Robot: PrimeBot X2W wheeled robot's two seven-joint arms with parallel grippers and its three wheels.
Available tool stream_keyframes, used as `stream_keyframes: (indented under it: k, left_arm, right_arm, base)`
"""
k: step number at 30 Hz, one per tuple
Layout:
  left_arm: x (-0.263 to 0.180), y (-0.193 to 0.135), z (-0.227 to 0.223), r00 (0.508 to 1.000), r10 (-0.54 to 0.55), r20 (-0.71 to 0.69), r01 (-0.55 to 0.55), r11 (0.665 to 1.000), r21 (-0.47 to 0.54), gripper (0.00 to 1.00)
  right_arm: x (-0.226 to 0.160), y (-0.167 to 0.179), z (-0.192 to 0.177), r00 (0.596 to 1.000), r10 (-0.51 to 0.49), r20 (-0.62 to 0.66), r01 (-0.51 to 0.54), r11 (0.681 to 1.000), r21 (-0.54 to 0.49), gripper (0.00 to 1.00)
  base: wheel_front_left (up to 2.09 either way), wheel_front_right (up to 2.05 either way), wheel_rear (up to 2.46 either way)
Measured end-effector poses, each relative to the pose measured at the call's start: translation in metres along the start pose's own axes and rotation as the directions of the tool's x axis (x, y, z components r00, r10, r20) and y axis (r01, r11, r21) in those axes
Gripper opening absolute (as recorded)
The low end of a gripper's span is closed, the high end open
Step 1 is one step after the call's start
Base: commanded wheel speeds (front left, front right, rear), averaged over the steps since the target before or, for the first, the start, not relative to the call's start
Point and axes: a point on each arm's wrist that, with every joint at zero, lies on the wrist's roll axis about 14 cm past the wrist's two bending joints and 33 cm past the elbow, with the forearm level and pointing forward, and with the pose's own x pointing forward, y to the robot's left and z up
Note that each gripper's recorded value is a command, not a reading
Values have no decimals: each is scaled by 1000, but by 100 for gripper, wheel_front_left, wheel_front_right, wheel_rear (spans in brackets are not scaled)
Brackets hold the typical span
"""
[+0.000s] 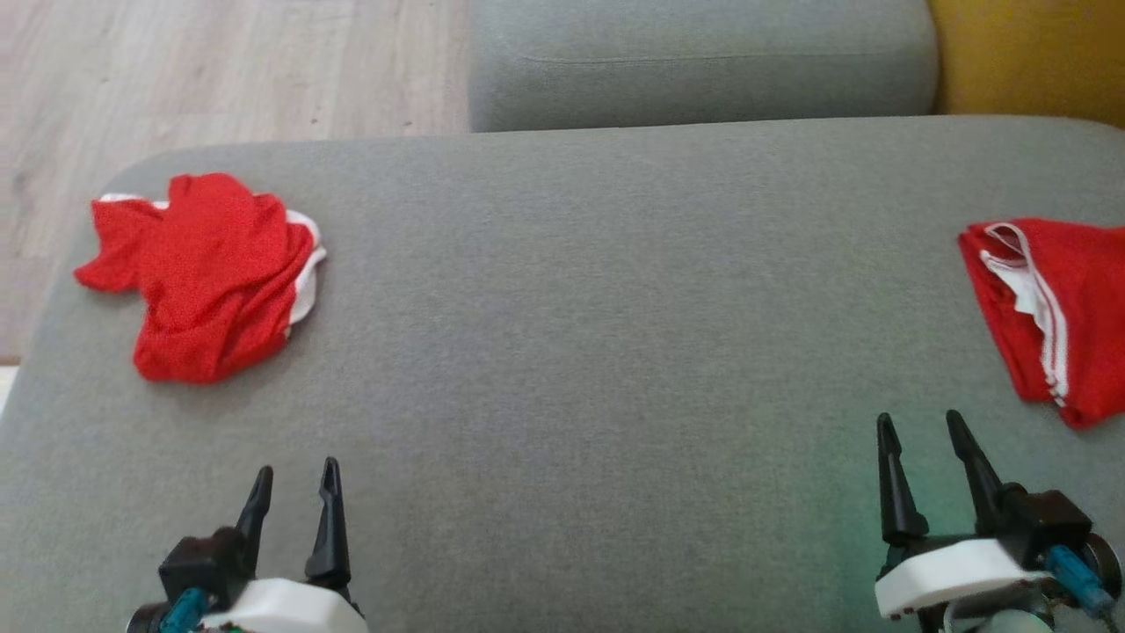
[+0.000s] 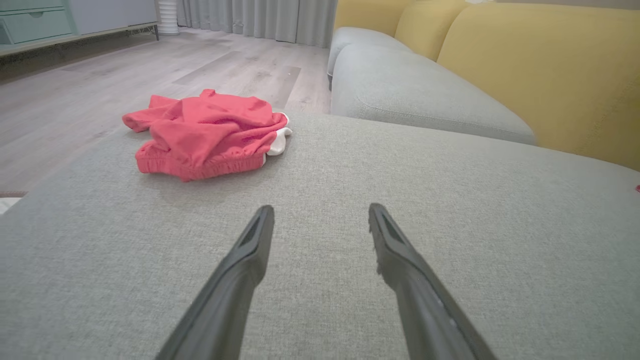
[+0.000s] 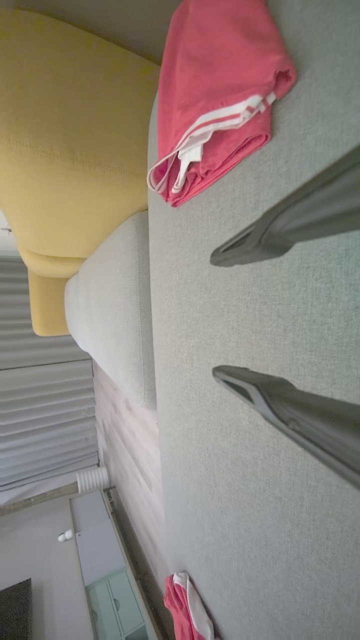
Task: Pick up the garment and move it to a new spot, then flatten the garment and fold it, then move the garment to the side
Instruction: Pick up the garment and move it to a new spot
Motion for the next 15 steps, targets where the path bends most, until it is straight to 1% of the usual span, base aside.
stream_keyframes:
  k: [3,8,12,15]
  left_arm:
    - [-5,8,1,1000,27,5,-27,1000,-4,100]
    - [-21,33,2,993,116,14,-116,993,-13,100]
    - [-40,56,-1,979,203,11,-203,979,-23,100]
    - [-55,71,-5,963,268,-1,-268,963,-38,100]
  right_arm:
    - [7,10,1,999,34,1,-34,999,1,100]
    - [21,46,-2,989,148,-10,-148,989,-5,100]
    - [29,90,-5,960,278,-24,-278,960,-10,100]
    - [34,113,-7,939,343,-32,-344,939,-11,100]
  base:
    - [0,0,0]
    - [0,0,0]
    - [0,0,0]
    - [0,0,0]
